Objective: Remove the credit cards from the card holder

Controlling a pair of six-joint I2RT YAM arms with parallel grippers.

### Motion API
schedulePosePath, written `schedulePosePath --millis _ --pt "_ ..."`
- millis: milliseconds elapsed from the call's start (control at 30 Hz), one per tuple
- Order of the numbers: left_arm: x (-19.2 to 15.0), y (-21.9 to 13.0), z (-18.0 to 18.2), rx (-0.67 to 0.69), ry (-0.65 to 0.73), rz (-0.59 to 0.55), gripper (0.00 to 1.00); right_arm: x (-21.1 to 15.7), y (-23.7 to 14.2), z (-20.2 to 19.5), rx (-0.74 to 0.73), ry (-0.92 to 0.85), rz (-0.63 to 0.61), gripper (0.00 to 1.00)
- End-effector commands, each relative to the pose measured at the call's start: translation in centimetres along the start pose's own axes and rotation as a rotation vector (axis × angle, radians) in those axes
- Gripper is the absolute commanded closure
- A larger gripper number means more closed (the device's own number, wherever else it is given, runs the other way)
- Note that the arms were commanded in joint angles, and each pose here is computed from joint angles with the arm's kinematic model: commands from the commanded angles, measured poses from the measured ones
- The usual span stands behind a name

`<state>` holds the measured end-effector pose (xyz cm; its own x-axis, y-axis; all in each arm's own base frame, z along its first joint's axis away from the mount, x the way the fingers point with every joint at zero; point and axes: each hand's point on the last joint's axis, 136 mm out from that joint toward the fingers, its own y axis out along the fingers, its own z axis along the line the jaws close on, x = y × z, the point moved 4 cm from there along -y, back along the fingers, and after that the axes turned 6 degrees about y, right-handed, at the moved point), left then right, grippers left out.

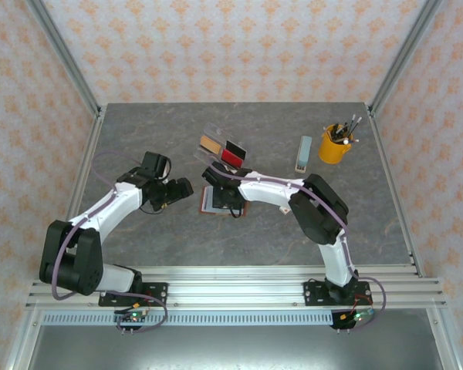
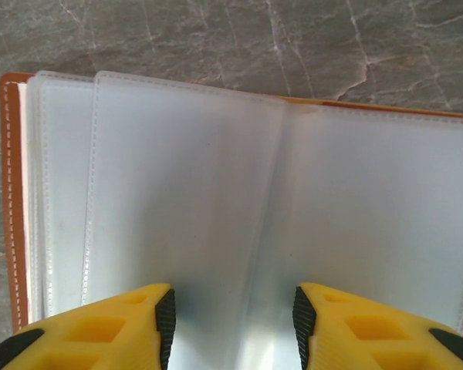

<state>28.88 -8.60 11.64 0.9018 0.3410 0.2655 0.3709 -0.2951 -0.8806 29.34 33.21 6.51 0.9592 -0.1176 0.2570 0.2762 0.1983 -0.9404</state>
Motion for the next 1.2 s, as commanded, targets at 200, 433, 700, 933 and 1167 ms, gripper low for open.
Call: schedulePosePath --millis 200,433,700,933,1167 --pt "-0.7 1.9 -3.4 -0.229 0.001 0.096 0.40 -1.9 2.8 -4.1 -0.098 -0.008 0.111 0.61" --pt "-1.8 4.1 -6.1 -0.260 0.051 0.160 0.61 -2.0 2.9 -4.1 -0.068 -0.005 0.121 0.64" --pt "-1.8 5.6 -5.9 -0.195 0.070 0.177 0.76 -2.0 2.9 -4.0 -0.022 0.011 0.127 0.64" --pt "-1.6 6.5 -5.8 -0.173 0.069 0.191 0.76 -2.1 2.9 -3.8 -0.002 0.007 0.140 0.64" --pt "-1.7 7.4 -5.3 -0.137 0.065 0.212 0.74 -2.1 2.8 -3.5 0.021 0.012 0.142 0.64"
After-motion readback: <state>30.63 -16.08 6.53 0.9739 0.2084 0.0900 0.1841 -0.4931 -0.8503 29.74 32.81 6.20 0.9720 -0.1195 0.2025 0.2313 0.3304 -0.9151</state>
